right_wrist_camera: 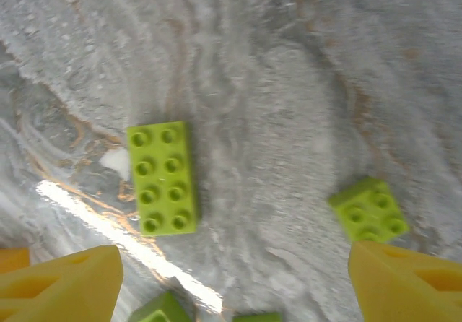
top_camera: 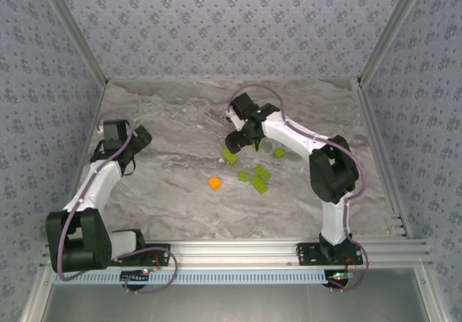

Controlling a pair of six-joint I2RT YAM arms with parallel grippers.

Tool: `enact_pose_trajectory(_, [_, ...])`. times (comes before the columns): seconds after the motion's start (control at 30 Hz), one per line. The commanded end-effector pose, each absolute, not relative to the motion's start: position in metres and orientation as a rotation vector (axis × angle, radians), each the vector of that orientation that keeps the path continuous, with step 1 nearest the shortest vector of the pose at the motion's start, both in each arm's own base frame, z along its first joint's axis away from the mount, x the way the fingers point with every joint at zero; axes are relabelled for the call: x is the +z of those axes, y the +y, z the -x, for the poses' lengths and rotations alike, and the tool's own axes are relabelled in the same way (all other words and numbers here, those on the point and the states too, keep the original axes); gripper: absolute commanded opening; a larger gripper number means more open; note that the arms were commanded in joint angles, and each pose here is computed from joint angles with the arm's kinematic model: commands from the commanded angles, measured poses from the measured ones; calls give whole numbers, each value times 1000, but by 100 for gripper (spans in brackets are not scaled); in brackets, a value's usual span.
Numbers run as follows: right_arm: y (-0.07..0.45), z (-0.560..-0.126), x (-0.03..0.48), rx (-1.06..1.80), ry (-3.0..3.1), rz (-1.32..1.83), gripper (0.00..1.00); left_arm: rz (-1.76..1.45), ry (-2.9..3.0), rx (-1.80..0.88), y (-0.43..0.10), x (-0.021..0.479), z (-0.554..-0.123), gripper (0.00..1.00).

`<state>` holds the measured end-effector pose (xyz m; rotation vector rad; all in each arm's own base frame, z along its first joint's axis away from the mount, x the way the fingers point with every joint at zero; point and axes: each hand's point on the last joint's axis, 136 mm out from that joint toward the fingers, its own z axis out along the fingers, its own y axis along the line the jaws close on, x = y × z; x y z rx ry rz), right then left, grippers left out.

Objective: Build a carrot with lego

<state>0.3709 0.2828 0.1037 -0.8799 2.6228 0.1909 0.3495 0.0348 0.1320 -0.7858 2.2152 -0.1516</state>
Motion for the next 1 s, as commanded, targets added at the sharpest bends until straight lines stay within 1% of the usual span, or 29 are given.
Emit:
enact_pose_trajectory(0.0, [295, -360, 96, 236, 2660, 972, 82, 806, 2227, -177, 33, 116, -349, 97])
enact_pose_trajectory(0.17, [308, -354, 77, 275, 2670, 1055, 78, 815, 2261, -207, 28, 97, -352, 97])
enact_pose_trajectory(0.37, [307, -353, 58, 225, 2674, 1165, 73, 821, 2286, -205, 27, 80, -354, 97])
enact_pose_trajectory(0.8, [317, -350, 41, 245, 2674, 1274, 71, 815, 2310, -185, 28, 61, -350, 97])
enact_pose_trajectory(0.87, [319, -350, 38, 233, 2677, 1284, 70, 816, 2305, -187, 28, 61, -351, 97])
enact_pose_trajectory(0.97, [320, -352, 34, 198, 2682, 1287, 65, 816, 2308, -186, 28, 60, -351, 96])
